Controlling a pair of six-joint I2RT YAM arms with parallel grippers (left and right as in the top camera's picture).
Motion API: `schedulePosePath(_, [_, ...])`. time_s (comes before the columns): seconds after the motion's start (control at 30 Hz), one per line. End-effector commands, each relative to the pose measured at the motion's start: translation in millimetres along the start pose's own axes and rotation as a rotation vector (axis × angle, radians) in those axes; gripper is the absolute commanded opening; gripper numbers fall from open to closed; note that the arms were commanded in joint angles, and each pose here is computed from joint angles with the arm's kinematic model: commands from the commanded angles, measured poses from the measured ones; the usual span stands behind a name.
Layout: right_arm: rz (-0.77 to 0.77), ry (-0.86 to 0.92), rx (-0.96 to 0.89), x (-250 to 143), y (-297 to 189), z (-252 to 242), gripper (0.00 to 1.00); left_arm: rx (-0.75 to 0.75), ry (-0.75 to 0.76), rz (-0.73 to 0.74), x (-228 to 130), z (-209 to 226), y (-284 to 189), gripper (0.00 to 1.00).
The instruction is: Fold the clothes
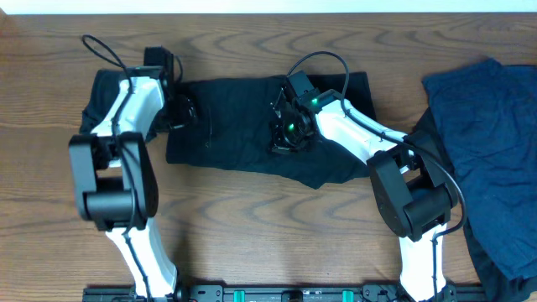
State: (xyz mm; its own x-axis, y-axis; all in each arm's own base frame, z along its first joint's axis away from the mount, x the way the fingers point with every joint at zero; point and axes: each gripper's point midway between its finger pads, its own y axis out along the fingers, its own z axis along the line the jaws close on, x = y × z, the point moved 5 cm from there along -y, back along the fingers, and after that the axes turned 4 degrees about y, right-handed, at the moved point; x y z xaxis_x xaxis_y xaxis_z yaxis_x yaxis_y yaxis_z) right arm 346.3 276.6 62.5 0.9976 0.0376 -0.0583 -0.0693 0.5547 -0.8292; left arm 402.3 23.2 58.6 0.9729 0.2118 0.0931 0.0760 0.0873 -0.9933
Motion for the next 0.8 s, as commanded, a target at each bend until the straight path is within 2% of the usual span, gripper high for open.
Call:
schedulePosePath(0.0, [0.007,-0.010,-0.018,-2,5,-5,0.06,-0.057,0.022,0.035,-3,-8,9,0.88])
schedulePosePath(0.57, [-0.002,-0.016,-0.016,0,6,-4,0.07,-0.109,0.058,0.021,1,-15,8,0.88])
schedulePosePath(0.77, [-0.003,-0.016,-0.016,0,6,-4,0.07,-0.124,0.058,0.061,-7,-18,26,0.88])
